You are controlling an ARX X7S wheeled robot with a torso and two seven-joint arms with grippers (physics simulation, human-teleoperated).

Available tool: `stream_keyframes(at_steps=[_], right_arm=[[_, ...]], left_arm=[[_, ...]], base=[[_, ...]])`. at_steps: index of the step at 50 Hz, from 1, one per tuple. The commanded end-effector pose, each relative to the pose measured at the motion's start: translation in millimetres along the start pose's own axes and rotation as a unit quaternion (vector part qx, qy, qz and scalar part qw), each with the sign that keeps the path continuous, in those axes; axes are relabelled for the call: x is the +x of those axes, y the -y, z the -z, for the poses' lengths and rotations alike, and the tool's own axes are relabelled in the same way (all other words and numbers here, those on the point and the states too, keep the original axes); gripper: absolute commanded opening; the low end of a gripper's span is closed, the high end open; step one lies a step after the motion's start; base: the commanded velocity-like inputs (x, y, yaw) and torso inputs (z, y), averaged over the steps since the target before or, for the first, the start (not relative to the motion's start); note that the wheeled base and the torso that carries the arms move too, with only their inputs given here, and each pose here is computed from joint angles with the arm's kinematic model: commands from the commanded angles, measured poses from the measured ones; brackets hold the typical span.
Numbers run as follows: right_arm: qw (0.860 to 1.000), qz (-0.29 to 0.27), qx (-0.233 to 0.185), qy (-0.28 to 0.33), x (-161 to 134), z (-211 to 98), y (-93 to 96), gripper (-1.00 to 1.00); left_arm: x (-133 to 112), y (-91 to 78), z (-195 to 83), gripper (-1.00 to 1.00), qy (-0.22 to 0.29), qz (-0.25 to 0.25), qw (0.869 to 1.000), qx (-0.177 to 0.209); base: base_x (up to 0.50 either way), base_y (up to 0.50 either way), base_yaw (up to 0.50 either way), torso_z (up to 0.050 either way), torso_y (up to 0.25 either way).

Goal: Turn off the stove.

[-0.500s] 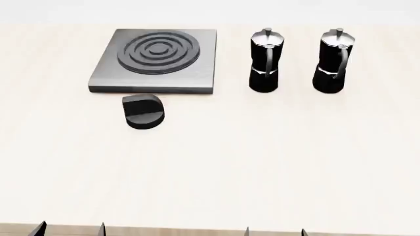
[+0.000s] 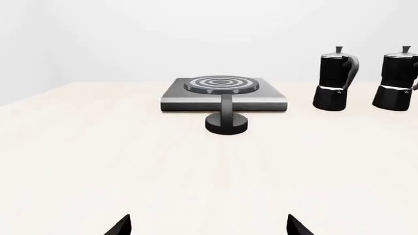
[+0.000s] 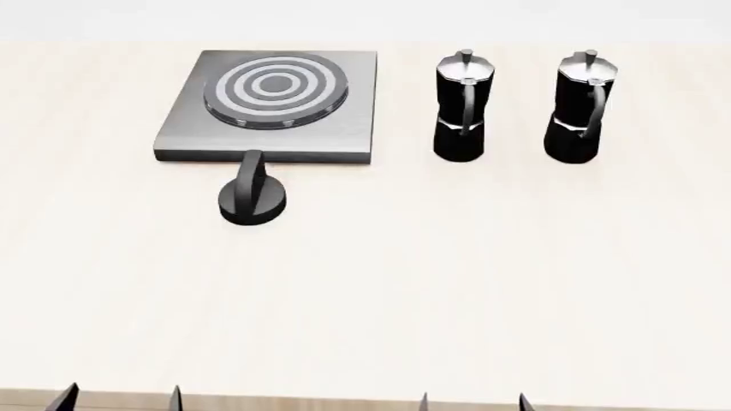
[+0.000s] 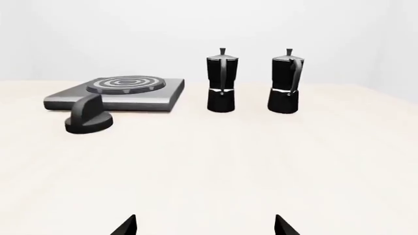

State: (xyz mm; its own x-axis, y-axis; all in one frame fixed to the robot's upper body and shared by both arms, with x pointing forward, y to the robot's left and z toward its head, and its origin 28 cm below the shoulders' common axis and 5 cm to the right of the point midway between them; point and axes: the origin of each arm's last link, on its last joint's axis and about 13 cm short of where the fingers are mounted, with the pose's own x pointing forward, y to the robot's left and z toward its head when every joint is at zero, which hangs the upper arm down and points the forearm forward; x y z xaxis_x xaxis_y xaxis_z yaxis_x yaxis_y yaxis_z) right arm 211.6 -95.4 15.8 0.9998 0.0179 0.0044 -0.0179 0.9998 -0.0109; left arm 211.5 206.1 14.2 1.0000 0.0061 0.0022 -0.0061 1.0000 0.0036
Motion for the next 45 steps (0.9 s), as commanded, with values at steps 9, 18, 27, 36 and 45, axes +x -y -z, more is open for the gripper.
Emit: stream_keyframes(at_steps=[9,18,27,36,45], right_arm=[[0.999,0.002,-0.021,0.033,-6.1,-27.3,-1.6,1.0],[0.997,0.011,-0.037,0.06,-11.9,-46.9,-1.4,1.0],[0.994,0.013,-0.05,0.094,-19.9,-69.4,-1.5,1.0],[0.991,0.011,-0.057,0.118,-25.8,-82.9,-4.1,1.0],[0.986,0.012,-0.065,0.155,-34.8,-100.7,-2.9,1.0]], left_arm=[[-9.0,-3.9,-17.7,1.0,0.062,0.011,0.998,0.011],[-14.2,-7.7,-38.2,1.0,0.074,0.009,0.997,0.017],[-22.8,-8.7,-63.5,1.0,0.095,0.015,0.995,0.012],[-33.1,-10.5,-86.3,1.0,0.131,0.021,0.991,0.008],[-44.0,-11.0,-109.4,1.0,0.155,0.025,0.988,-0.015]], base=[[0.0,0.0,0.0,0.0,0.0],[0.0,0.0,0.0,0.0,0.0],[0.0,0.0,0.0,0.0,0.0],[0.0,0.0,0.0,0.0,0.0],[0.0,0.0,0.0,0.0,0.0]])
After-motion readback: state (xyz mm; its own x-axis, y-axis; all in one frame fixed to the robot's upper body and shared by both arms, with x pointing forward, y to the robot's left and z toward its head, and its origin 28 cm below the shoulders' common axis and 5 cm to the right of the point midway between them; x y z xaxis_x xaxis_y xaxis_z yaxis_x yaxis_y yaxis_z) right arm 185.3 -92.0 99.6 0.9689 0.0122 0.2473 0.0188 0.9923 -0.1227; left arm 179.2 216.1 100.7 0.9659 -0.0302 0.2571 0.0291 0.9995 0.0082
